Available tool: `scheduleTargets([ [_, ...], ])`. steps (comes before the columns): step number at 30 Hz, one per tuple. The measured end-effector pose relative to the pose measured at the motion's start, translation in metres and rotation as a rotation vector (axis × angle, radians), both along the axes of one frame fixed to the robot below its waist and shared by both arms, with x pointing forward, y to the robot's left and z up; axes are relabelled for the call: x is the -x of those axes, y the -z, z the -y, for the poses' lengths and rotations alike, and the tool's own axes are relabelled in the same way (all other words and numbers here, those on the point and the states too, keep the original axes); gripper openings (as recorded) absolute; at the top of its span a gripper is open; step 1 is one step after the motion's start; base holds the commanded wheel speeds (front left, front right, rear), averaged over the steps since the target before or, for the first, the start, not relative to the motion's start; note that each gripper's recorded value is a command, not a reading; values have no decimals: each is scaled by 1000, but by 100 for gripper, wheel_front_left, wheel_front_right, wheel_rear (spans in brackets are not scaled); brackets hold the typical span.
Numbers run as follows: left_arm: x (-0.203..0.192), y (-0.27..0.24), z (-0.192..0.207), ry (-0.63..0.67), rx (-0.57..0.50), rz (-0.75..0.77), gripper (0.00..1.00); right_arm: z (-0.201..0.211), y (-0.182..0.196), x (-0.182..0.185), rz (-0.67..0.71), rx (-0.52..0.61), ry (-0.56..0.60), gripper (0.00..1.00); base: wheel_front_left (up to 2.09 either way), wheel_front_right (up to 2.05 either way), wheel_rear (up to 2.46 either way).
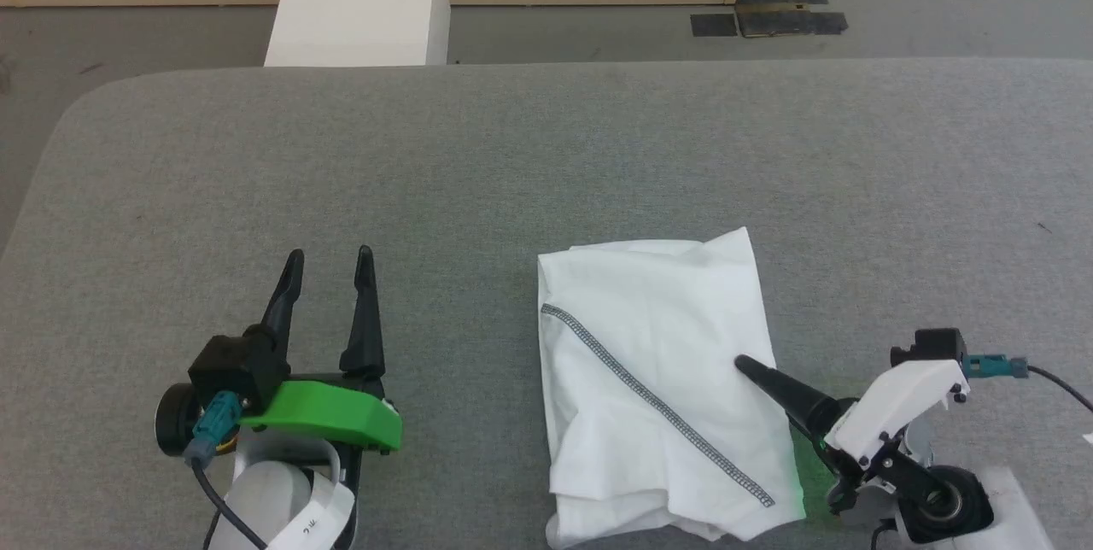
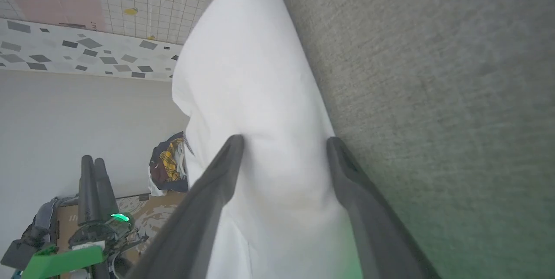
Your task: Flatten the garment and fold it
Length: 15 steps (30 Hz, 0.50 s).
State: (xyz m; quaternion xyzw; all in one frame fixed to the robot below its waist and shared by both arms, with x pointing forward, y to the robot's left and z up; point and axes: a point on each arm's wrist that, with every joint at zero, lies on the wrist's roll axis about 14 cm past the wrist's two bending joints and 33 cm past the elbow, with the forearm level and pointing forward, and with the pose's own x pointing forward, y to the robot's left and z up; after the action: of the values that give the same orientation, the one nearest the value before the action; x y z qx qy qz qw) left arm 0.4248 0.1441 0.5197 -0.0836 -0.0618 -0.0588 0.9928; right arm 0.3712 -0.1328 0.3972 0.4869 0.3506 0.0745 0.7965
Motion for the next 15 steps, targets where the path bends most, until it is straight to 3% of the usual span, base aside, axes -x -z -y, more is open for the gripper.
scheduleTargets([
  [5, 2, 1, -6, -15, -2, -3, 100, -10, 6, 2, -64, 25, -124, 100, 0, 0, 0],
  [7, 3, 1, -7, -19, -3, -4, 100, -18, 6, 5, -84, 23, -179, 45, 0, 0, 0],
  [9, 4, 1, -8, -22, -4, -4, 100, -24, 8, 7, -89, 48, -220, 6, 0, 0, 0],
  [10, 4, 1, -8, -22, -4, -5, 100, -27, 8, 8, -90, 58, -238, 0, 0, 0, 0],
  [15, 3, 2, -7, -20, -3, -6, 100, -29, 2, 5, -65, 116, -280, 0, 0, 0, 0],
])
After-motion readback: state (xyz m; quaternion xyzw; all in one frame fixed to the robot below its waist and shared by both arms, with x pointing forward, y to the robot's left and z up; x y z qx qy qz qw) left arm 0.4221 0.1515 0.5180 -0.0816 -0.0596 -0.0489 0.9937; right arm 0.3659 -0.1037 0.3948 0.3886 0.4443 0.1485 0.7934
